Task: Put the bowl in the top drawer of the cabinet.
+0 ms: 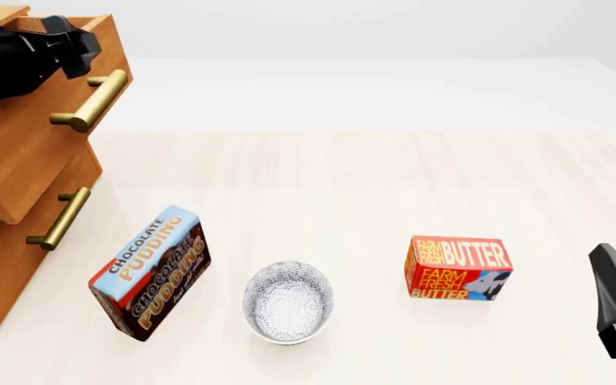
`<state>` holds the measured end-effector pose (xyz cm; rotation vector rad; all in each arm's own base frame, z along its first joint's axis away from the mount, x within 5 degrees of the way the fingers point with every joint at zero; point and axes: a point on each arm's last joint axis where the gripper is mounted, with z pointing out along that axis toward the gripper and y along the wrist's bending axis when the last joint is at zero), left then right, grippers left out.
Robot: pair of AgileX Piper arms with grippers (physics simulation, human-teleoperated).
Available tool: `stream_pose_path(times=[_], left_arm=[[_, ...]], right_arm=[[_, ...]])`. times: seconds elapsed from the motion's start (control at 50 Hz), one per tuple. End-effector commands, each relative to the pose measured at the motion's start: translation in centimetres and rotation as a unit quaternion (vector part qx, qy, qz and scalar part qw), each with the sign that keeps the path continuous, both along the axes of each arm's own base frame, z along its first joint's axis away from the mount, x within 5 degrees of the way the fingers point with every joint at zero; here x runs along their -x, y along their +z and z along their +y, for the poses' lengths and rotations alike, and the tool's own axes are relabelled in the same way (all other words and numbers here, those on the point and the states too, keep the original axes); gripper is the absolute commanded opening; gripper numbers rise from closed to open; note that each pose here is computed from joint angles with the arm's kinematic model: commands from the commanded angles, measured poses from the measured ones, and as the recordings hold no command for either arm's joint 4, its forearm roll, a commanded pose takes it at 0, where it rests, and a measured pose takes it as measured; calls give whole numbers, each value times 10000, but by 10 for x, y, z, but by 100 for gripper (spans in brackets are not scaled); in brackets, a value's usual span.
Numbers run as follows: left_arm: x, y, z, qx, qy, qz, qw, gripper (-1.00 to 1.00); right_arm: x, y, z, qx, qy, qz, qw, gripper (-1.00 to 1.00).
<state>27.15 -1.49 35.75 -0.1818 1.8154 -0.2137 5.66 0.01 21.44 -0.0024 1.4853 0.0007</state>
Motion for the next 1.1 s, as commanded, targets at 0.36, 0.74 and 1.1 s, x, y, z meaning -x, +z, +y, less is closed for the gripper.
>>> stream_pose_path(times=[0.36, 0.74, 1.1], left_arm=[[-2, -13, -30, 302, -460, 352, 9979, 100], [2, -2, -46, 199, -797, 244, 9963, 100], [2, 5, -62, 13, -1120, 131, 9936, 100]], right_arm=[[0, 0, 0, 0, 1, -1, 10000, 100], [0, 0, 0, 0, -1, -1, 10000, 100], [0, 0, 0, 0, 0, 0, 10000, 100]])
